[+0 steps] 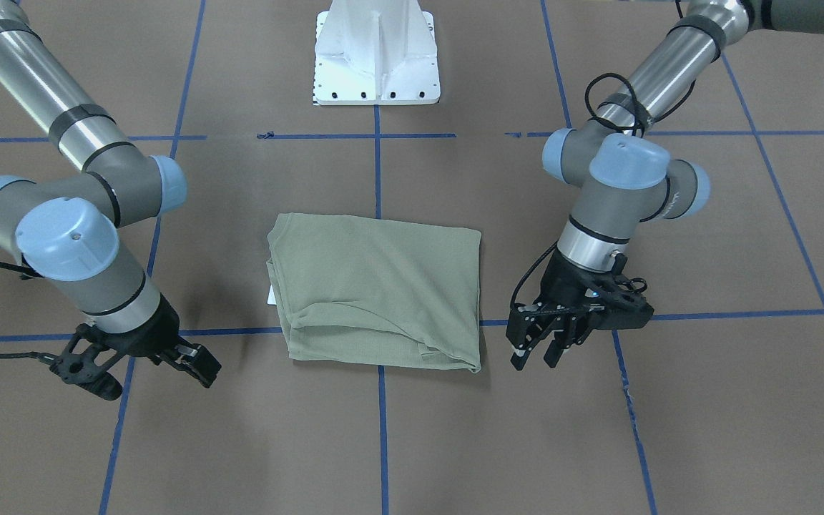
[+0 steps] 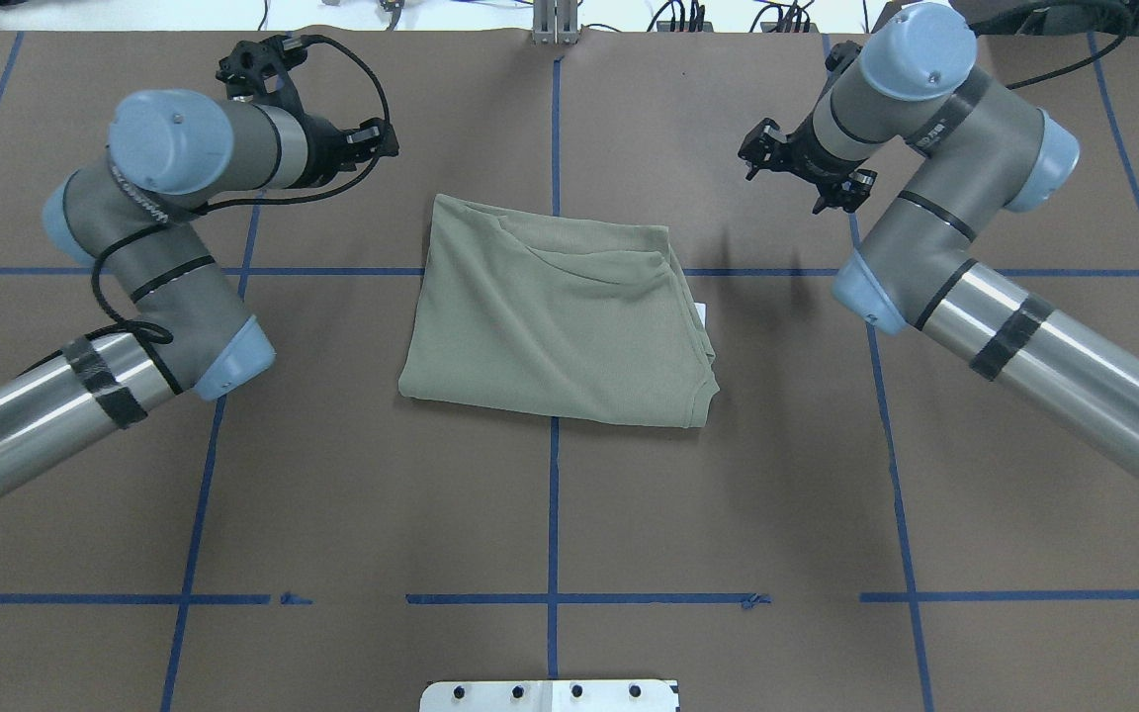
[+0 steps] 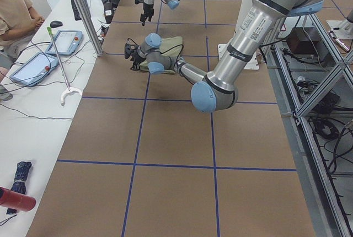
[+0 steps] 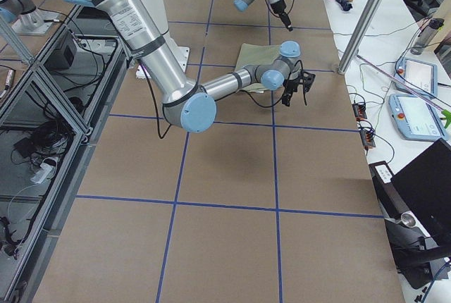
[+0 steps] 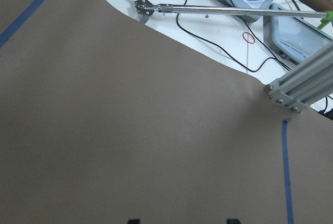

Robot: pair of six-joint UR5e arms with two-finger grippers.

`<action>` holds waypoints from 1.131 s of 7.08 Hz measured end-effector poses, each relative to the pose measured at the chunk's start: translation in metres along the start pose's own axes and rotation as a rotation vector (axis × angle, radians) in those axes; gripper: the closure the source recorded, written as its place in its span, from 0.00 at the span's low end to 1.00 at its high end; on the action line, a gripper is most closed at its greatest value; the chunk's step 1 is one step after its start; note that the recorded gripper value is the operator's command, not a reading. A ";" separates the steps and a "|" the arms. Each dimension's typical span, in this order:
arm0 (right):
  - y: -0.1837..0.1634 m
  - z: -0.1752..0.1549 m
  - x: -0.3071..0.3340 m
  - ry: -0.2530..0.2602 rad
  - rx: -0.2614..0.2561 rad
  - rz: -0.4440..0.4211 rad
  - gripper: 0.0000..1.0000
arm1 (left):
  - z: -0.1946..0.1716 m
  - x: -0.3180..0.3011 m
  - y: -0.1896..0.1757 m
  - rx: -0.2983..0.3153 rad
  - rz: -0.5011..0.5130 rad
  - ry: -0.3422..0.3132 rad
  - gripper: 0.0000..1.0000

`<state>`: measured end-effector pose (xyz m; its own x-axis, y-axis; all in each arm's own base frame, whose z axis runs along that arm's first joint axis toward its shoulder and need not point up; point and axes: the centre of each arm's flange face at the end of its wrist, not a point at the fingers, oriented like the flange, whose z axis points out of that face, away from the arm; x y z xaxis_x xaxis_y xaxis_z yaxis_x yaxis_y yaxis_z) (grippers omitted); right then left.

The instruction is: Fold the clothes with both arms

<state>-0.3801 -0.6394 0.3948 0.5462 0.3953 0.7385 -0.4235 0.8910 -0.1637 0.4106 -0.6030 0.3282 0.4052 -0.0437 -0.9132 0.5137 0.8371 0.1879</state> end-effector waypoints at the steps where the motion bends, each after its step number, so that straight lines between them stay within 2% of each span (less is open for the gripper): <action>1: -0.017 -0.015 0.047 0.000 -0.029 -0.071 0.00 | -0.027 -0.028 0.003 -0.055 0.084 0.019 0.35; 2: -0.040 -0.030 0.098 0.003 -0.049 -0.141 0.00 | -0.051 -0.059 0.007 -0.116 0.152 0.033 0.28; 4: -0.082 -0.058 0.209 0.016 -0.078 -0.268 0.00 | -0.091 -0.129 0.005 -0.204 0.254 0.027 0.00; 6: -0.096 -0.089 0.315 0.010 -0.095 -0.316 0.00 | -0.142 -0.223 -0.023 -0.232 0.355 -0.020 0.00; 8: -0.094 -0.114 0.402 0.006 -0.099 -0.354 0.00 | -0.195 -0.304 -0.045 -0.249 0.451 -0.116 0.00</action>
<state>-0.0384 -0.5389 0.6326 0.6510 0.0595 0.7567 -0.1351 0.9901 0.0384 0.1167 -0.5212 0.5268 0.6327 0.3027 -0.7128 0.0794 0.8902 0.4485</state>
